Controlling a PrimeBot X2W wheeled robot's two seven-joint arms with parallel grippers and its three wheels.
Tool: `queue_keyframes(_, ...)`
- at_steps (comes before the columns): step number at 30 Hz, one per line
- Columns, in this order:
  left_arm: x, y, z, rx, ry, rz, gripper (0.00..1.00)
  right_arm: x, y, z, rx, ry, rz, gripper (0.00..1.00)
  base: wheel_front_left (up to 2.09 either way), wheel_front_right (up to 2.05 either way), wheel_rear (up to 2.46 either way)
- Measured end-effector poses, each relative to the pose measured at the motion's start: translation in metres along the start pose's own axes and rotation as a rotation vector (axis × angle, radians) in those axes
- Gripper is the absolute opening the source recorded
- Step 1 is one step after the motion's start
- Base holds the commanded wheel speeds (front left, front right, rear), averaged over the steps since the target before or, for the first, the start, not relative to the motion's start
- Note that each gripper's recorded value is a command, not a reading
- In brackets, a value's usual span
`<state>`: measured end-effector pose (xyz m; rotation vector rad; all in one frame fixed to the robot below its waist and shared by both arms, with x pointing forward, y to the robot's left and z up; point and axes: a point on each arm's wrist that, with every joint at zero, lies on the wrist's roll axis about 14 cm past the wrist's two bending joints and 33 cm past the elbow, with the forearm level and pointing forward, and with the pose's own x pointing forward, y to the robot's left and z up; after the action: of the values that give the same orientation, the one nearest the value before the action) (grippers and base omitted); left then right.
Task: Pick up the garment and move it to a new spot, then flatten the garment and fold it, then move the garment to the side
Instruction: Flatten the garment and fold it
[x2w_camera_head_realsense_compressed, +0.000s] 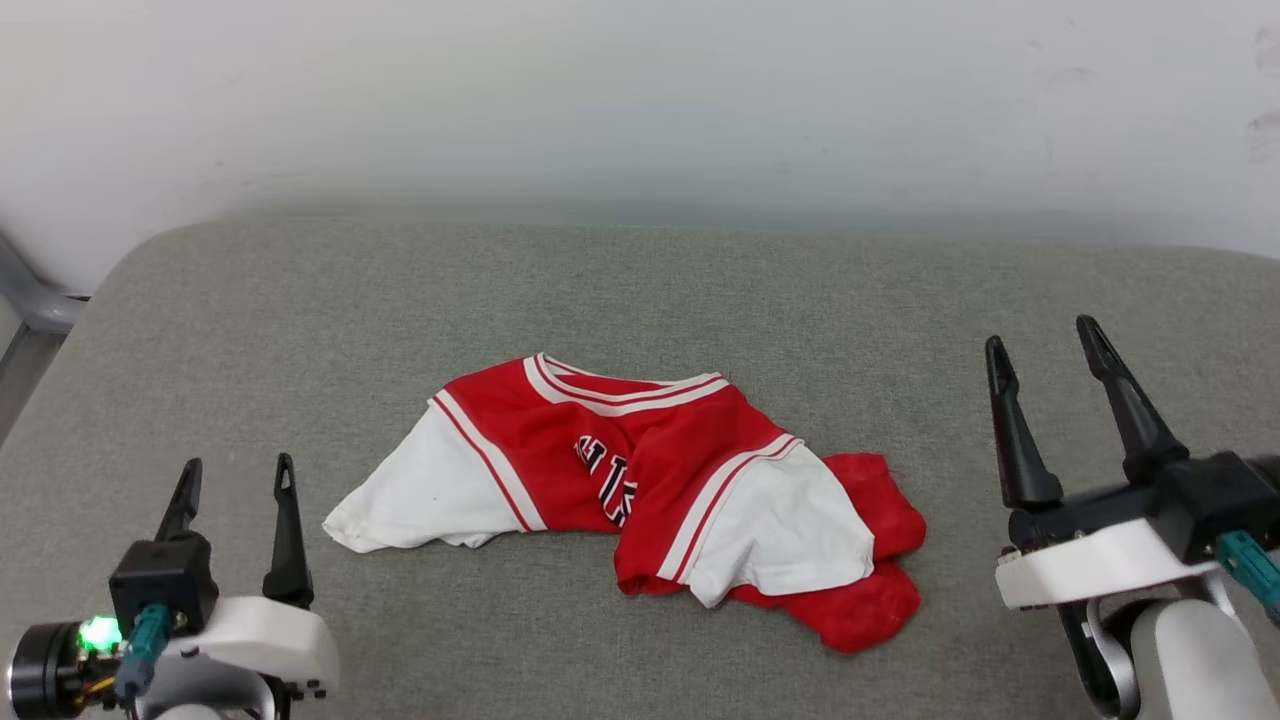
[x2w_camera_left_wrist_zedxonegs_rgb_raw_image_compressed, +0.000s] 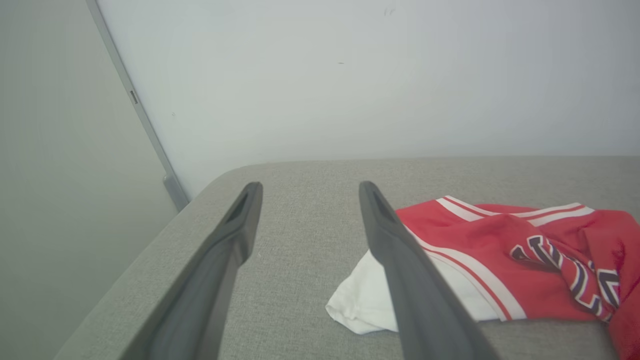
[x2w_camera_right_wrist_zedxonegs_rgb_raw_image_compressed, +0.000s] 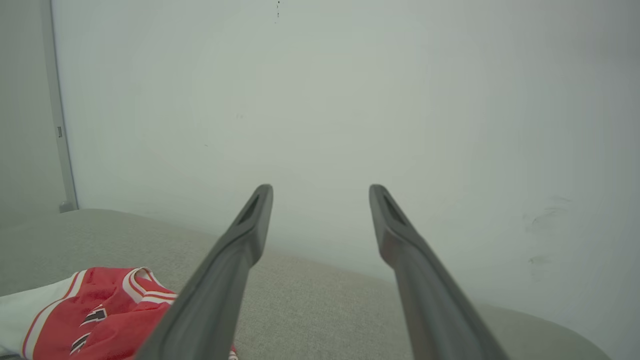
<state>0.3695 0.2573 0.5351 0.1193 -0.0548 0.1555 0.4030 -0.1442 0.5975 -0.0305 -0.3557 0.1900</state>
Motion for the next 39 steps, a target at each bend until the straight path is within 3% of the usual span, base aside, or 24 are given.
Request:
queue_keyframes(4, -0.015, -0.001, 0.004, -0.006, -0.032, 0.030, 1.00, 0.022, 0.013, -0.002, -0.047, 0.004, 0.109, 1.00, 0.00, 0.00, 0.00)
queue_keyframes(10, -0.029, -0.004, 0.004, -0.009, -0.051, 0.052, 1.00, 0.050, 0.041, -0.027, -0.096, 0.199, 0.292, 1.00, 0.00, 0.00, 0.00)
queue_keyframes(14, -0.032, -0.006, 0.002, -0.013, -0.055, 0.058, 1.00, 0.048, 0.058, -0.063, -0.118, 0.423, 0.410, 1.00, 0.00, 0.00, 0.00)
queue_keyframes(20, -0.033, -0.011, -0.005, -0.028, -0.042, 0.069, 1.00, 0.016, 0.072, -0.123, -0.233, 0.796, 0.597, 1.00, 0.00, 0.00, 0.00)
queue_keyframes(33, -0.015, -0.010, -0.022, -0.024, -0.007, 0.098, 1.00, -0.028, 0.073, -0.214, -0.309, 1.244, 0.756, 1.00, 0.00, 0.00, 0.00)
queue_keyframes(39, -0.010, -0.008, -0.030, -0.019, 0.012, 0.115, 1.00, -0.040, 0.075, -0.236, -0.312, 1.310, 0.797, 1.00, 0.00, 0.00, 0.00)
